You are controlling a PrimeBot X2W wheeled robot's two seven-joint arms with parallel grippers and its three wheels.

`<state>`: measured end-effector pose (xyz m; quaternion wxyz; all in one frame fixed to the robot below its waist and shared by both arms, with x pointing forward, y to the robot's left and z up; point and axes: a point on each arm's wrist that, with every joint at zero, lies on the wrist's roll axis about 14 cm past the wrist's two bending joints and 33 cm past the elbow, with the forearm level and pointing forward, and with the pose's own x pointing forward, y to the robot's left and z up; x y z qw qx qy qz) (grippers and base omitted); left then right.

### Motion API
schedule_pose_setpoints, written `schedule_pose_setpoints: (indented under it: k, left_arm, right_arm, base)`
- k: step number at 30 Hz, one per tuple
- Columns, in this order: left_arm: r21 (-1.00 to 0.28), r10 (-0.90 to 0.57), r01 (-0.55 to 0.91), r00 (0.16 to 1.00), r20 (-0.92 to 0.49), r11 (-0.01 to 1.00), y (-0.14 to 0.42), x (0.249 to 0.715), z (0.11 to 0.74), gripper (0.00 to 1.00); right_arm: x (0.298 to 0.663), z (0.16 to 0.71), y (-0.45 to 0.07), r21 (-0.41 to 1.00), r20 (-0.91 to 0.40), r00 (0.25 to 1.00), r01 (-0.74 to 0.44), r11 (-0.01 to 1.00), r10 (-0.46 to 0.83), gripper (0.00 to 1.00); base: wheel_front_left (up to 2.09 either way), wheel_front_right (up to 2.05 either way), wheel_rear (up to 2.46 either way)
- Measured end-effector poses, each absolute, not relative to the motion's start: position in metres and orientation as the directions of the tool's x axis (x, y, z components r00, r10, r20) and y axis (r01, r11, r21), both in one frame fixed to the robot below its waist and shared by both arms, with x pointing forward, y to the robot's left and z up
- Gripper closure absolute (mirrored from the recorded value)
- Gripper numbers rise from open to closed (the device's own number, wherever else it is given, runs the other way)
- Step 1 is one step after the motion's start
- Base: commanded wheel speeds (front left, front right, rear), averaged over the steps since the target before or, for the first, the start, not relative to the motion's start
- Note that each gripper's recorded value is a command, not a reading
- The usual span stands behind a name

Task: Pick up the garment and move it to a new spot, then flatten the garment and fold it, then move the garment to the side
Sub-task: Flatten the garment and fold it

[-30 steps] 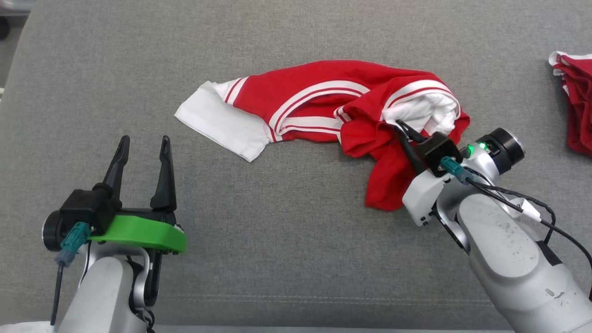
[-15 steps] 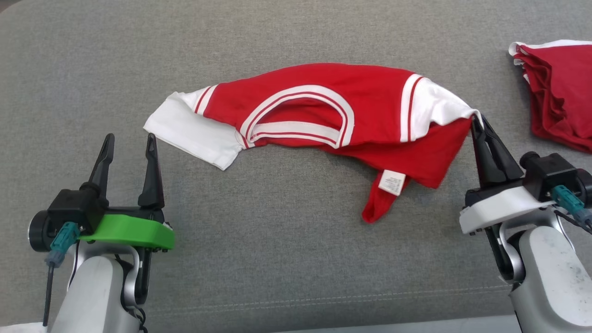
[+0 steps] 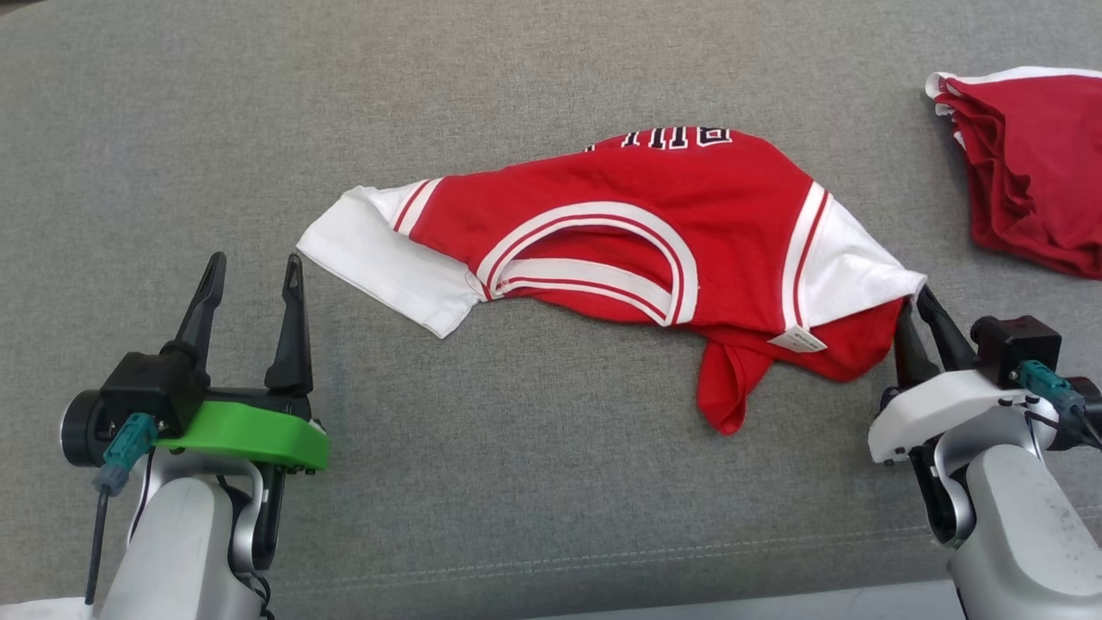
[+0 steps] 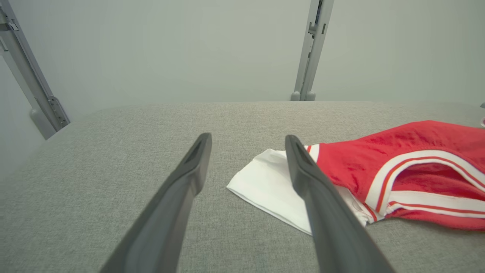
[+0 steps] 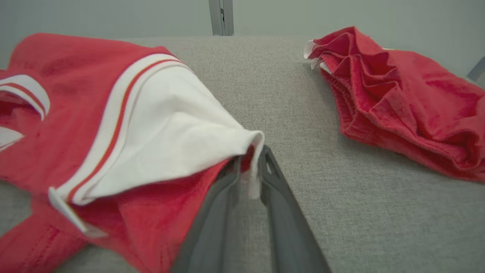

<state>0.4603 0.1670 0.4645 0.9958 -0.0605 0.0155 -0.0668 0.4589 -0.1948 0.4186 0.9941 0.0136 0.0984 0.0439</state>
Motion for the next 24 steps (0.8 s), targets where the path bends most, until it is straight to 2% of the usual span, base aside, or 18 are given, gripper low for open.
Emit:
schedule_pose_setpoints:
  k: [6, 16, 24]
  left_arm:
    - [-0.112, -0.102, 0.100, 0.995, -0.014, 0.989, 0.175, 0.459, 0.469, 0.00]
    - [-0.090, -0.036, 0.037, 0.999, 0.015, 0.995, 0.187, 0.440, 0.482, 0.00]
    - [-0.089, -0.014, 0.017, 0.999, 0.031, 0.996, 0.189, 0.420, 0.491, 0.00]
  right_arm:
    - [0.456, 0.420, -0.189, 0.073, -0.171, 0.982, -0.073, 0.995, 0.084, 0.00]
    - [0.438, 0.477, -0.186, 0.098, 0.014, 0.998, -0.057, 0.994, 0.056, 0.00]
    - [0.418, 0.504, -0.180, 0.105, 0.093, 0.994, -0.072, 0.992, 0.062, 0.00]
  base:
    - [0.00, 0.00, 0.00]
    - [0.00, 0.00, 0.00]
    - [0.00, 0.00, 0.00]
